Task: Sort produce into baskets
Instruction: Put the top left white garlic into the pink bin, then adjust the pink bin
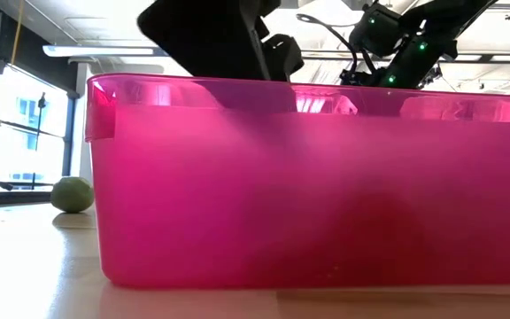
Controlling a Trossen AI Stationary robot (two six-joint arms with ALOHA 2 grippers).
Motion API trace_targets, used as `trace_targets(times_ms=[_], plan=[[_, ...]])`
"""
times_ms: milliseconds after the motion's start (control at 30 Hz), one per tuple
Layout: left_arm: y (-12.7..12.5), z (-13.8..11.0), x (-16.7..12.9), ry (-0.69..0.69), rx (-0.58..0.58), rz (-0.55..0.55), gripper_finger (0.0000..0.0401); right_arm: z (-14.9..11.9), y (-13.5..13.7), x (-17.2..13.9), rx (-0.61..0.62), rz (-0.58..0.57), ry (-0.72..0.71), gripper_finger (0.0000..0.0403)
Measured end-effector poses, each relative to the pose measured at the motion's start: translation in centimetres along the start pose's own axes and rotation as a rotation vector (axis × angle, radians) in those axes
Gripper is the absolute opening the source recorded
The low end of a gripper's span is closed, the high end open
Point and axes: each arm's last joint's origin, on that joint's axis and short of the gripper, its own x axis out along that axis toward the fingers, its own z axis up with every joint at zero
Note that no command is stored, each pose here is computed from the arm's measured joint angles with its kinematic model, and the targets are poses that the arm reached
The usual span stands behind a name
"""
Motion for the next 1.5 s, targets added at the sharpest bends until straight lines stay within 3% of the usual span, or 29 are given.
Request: trace_targets(times_ms=[133, 267, 667, 1033, 1333, 1500], plan=[[0.1, -0.4, -0.4, 0.044, 0.029, 0.030, 0.0204, 0.0, 0.0, 0.0, 0.000, 0.000, 0.000, 0.0000], [0.3, -0.9, -1.3, 0.099, 0.037, 0.053, 0.0177, 0.0, 0.0, 0.0, 0.000, 0.000, -0.001, 0.0000], [0.9, -1.8, -1.7, 0.198, 0.022, -0.003, 0.0007, 0.1, 0.0, 0.0, 0.006, 0.000, -0.008, 0.0000], [2.8, -3.3, -1.3, 0.292, -0.020, 0.017, 0.0000, 0.1, 0.0, 0.0, 0.004, 0.000, -0.008, 0.0000], [3.8, -3.3, -1.4, 0.281, -0.025, 0.028, 0.0000, 0.1, 0.0, 0.0, 0.002, -0.001, -0.008, 0.0000], [3.4, -3.3, -1.5, 0.276, -0.097, -0.032, 0.0000, 0.1, 0.0, 0.0, 0.002, -0.001, -0.008, 0.0000]])
